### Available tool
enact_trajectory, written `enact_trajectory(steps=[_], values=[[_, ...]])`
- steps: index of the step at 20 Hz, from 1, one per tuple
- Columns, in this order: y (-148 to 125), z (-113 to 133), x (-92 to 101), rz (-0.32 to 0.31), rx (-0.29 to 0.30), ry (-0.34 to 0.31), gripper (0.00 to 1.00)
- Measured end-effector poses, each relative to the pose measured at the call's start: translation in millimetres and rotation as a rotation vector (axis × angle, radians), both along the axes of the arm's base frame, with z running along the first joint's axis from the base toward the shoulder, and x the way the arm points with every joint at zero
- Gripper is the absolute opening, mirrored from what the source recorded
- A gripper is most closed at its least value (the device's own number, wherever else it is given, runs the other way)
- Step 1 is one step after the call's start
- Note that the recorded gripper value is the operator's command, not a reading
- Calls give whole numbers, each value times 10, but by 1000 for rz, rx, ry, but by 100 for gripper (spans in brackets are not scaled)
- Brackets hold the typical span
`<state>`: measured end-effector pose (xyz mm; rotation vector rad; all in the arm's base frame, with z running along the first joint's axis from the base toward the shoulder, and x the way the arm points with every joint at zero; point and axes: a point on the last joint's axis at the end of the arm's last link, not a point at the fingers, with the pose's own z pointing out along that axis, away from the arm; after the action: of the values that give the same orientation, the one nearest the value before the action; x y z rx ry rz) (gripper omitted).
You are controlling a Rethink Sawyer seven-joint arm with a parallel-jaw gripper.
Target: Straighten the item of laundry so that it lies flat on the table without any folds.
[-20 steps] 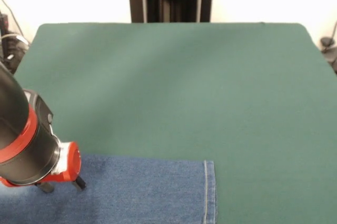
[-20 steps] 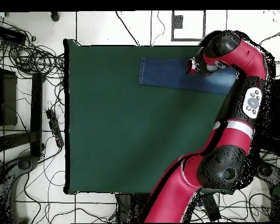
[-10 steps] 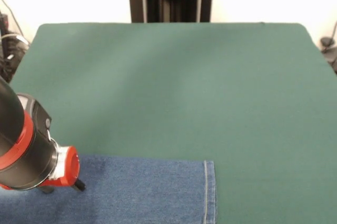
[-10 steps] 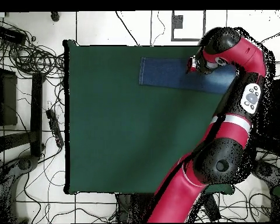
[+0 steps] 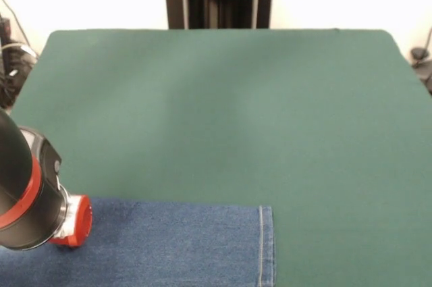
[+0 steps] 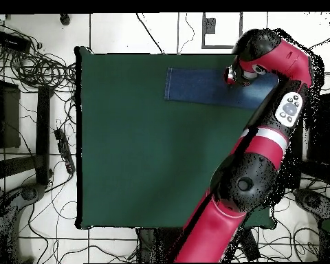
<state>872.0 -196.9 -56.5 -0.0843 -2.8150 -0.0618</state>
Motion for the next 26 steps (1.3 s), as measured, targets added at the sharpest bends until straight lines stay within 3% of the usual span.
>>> enact_trajectory(steps=[11,12,26], values=[[33,-12,41,-22,-37,27,0],[35,-9,48,-24,-37,26,100],[9,-2,68,-43,-39,18,100]])
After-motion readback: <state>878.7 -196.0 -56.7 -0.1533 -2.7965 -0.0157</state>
